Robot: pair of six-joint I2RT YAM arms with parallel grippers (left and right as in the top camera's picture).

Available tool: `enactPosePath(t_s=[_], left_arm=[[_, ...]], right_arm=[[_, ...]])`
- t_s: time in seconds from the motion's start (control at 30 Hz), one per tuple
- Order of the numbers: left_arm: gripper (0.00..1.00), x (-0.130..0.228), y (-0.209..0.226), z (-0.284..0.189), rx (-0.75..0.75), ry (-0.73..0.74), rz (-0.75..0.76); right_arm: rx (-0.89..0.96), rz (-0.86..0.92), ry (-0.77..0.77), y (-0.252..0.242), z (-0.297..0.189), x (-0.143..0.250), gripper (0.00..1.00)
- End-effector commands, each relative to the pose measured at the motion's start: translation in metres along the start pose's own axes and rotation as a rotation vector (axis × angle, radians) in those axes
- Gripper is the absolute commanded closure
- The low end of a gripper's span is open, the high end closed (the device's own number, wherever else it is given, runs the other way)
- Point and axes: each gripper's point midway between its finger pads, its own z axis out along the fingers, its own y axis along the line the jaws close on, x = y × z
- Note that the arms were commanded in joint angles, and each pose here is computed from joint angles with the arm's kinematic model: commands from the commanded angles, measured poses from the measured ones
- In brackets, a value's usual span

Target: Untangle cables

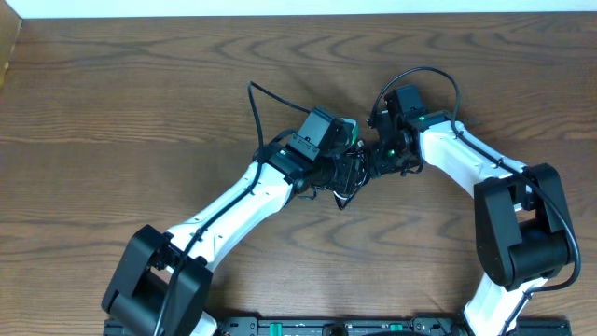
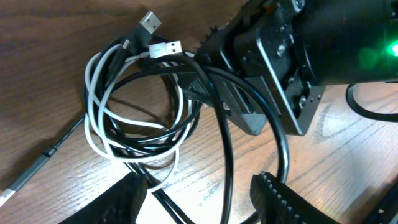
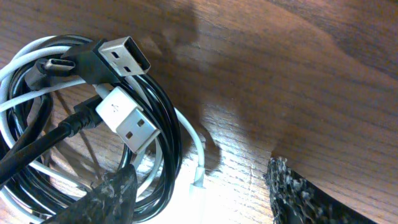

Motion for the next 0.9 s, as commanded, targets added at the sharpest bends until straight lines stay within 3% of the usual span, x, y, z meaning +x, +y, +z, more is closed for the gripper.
enactPosePath(t_s=[0.0,0.43,0.87], left_arm=[[0.35,-0.010,-0.006,-0.011,0.031,-0.028,0.027],[0.34,-0.019,-0.039,-0.045,0.124,-0.098,0.076],[0.39,-0.007,-0.002,0.003,-0.163,-0.077,0.103]], right_arm=[[-0.017,0.015,0.039,0.001,0.012,0.007,0.36],[-0.017,0.013,0.032,0.002,0.012,0.006,0.34],[-0.017,0.013,0.032,0.002,0.012,0.006,0.34]])
